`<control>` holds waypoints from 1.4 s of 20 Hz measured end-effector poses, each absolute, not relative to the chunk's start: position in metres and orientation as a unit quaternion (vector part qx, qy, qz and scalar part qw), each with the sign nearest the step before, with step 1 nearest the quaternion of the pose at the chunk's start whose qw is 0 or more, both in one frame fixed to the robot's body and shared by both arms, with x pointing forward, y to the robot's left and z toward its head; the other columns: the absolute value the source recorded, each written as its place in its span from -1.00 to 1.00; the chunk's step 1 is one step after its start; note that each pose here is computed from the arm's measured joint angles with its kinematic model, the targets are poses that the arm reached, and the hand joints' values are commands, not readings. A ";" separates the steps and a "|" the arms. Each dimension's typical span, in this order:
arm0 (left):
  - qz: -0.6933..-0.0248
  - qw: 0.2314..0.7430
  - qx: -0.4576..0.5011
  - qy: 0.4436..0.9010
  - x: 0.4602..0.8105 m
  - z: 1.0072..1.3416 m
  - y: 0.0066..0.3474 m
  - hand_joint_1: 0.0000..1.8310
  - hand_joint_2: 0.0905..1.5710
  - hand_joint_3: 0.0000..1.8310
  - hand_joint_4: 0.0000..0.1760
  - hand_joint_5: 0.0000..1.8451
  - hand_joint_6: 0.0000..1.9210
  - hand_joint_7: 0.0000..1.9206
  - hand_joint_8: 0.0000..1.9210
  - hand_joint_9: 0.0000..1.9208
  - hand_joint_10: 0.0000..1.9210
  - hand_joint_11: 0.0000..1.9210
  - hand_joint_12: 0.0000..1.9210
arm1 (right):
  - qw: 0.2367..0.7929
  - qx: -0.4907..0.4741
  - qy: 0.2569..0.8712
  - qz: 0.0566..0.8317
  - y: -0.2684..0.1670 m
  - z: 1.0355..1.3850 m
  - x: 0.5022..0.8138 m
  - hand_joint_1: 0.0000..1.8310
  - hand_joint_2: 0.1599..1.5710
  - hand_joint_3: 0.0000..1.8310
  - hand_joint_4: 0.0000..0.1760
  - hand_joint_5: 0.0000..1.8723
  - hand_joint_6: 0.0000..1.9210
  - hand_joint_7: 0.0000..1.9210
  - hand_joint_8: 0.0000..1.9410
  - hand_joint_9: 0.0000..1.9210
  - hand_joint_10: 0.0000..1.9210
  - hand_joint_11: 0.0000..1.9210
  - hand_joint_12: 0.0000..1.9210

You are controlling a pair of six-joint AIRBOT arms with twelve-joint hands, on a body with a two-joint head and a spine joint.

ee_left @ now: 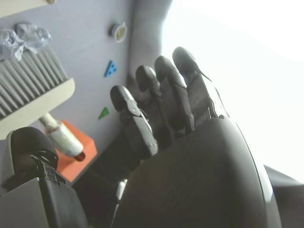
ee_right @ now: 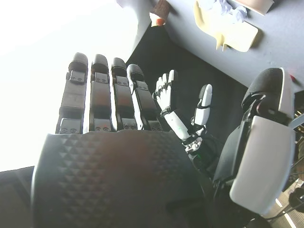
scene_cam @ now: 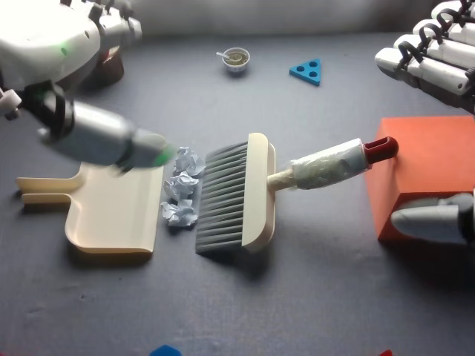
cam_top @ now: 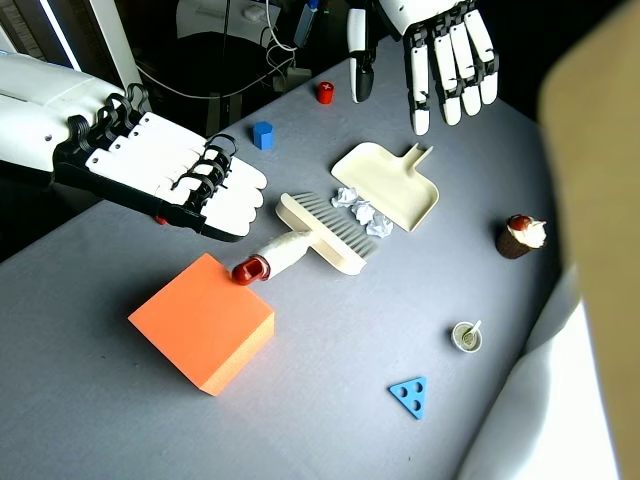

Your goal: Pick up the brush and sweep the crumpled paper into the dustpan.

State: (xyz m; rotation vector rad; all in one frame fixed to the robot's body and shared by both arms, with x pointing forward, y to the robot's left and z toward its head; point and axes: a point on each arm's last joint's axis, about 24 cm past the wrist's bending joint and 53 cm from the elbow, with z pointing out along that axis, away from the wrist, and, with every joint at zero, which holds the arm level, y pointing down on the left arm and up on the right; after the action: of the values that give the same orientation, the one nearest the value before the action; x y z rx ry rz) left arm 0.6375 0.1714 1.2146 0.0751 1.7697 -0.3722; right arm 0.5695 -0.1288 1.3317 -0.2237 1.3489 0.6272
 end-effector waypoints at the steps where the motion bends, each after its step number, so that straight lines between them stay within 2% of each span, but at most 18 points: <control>1: -0.159 0.618 0.036 0.769 0.637 1.214 0.171 -1.00 0.04 -1.00 -1.00 -0.81 -1.00 -0.77 -1.00 -0.78 -1.00 -0.79 -0.92 | 0.730 -0.102 0.613 0.284 -0.129 1.331 0.569 -1.00 -0.01 -1.00 -1.00 -0.87 -0.99 -0.84 -1.00 -0.85 -1.00 -0.93 -0.92; 8: -0.152 0.619 0.028 0.770 0.637 1.214 0.175 -0.99 0.01 -1.00 -1.00 -0.86 -1.00 -0.83 -1.00 -0.83 -1.00 -0.81 -0.95 | 0.730 -0.102 0.613 0.285 -0.129 1.331 0.569 -1.00 0.00 -1.00 -1.00 -0.85 -0.99 -0.82 -0.99 -0.85 -1.00 -0.93 -0.93; 14: -0.136 0.612 0.070 0.776 0.636 1.214 0.160 -0.72 -0.05 -1.00 -1.00 -0.88 -0.99 -0.84 -1.00 -0.83 -1.00 -0.78 -0.95 | 0.730 -0.103 0.613 0.285 -0.128 1.332 0.569 -1.00 0.07 -0.98 -1.00 -0.90 -1.00 -0.84 -1.00 -0.85 -0.99 -0.91 -0.94; 16: -0.143 0.602 0.082 0.781 0.637 1.207 0.158 -0.53 -0.04 -1.00 -1.00 -0.92 -1.00 -0.87 -1.00 -0.85 -1.00 -0.80 -0.96 | 0.730 -0.103 0.613 0.284 -0.129 1.332 0.569 -1.00 0.09 -0.98 -1.00 -0.91 -1.00 -0.84 -1.00 -0.84 -0.99 -0.90 -0.94; 17: -0.142 0.599 0.083 0.783 0.639 1.204 0.160 -0.39 0.00 -0.99 -1.00 -0.92 -1.00 -0.85 -0.99 -0.83 -0.99 -0.77 -0.95 | 0.730 -0.103 0.613 0.284 -0.129 1.332 0.569 -1.00 0.09 -0.99 -1.00 -0.89 -0.99 -0.83 -0.99 -0.83 -0.99 -0.89 -0.94; 20: -0.145 0.596 0.064 0.787 0.646 1.190 0.177 -0.19 0.01 -1.00 -1.00 -0.93 -0.99 -0.85 -0.99 -0.81 -0.99 -0.74 -0.94 | 0.730 -0.103 0.613 0.284 -0.129 1.332 0.569 -1.00 0.09 -0.99 -1.00 -0.90 -1.00 -0.85 -1.00 -0.85 -1.00 -0.90 -0.95; 23: -0.150 0.585 0.033 0.796 0.643 1.167 0.195 -0.17 0.06 -0.99 -1.00 -0.91 -0.99 -0.86 -1.00 -0.81 -0.99 -0.74 -0.94 | 0.730 -0.103 0.613 0.284 -0.129 1.331 0.569 -1.00 0.09 -1.00 -1.00 -0.90 -1.00 -0.86 -1.00 -0.86 -1.00 -0.89 -0.95; 25: -0.141 0.580 0.021 0.802 0.643 1.156 0.206 -0.16 0.10 -0.99 -0.77 -0.82 -0.99 -0.82 -1.00 -0.78 -0.99 -0.73 -0.94 | 0.730 -0.103 0.613 0.284 -0.128 1.332 0.569 -1.00 0.11 -0.99 -1.00 -0.88 -0.99 -0.84 -0.99 -0.85 -0.99 -0.87 -0.95; 26: -0.132 0.576 0.012 0.806 0.642 1.148 0.216 -0.20 0.14 -0.98 -0.57 -0.79 -0.98 -0.81 -0.99 -0.78 -1.00 -0.74 -0.94 | 0.730 -0.103 0.613 0.285 -0.128 1.331 0.569 -1.00 0.12 -0.99 -1.00 -0.88 -0.99 -0.84 -0.99 -0.85 -0.99 -0.87 -0.95; 27: -0.122 0.574 0.007 0.809 0.641 1.141 0.223 -0.19 0.14 -0.99 -0.45 -0.74 -0.99 -0.77 -1.00 -0.75 -1.00 -0.72 -0.93 | 0.730 -0.103 0.613 0.284 -0.129 1.331 0.569 -1.00 0.12 -0.99 -1.00 -0.87 -0.99 -0.83 -0.99 -0.84 -0.99 -0.86 -0.95; 28: -0.115 0.568 -0.006 0.815 0.637 1.131 0.232 -0.18 0.15 -0.99 -0.45 -0.73 -0.99 -0.77 -1.00 -0.76 -1.00 -0.73 -0.93 | 0.730 -0.103 0.613 0.284 -0.129 1.332 0.569 -1.00 0.13 -0.99 -1.00 -0.86 -0.99 -0.83 -0.99 -0.84 -0.99 -0.86 -0.95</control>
State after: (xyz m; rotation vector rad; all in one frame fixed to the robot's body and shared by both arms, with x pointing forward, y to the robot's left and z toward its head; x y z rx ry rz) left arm 0.6375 0.2317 1.1311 -0.0131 1.9148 -0.2699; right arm 0.5694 -0.1287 1.3316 -0.2260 1.3486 0.6259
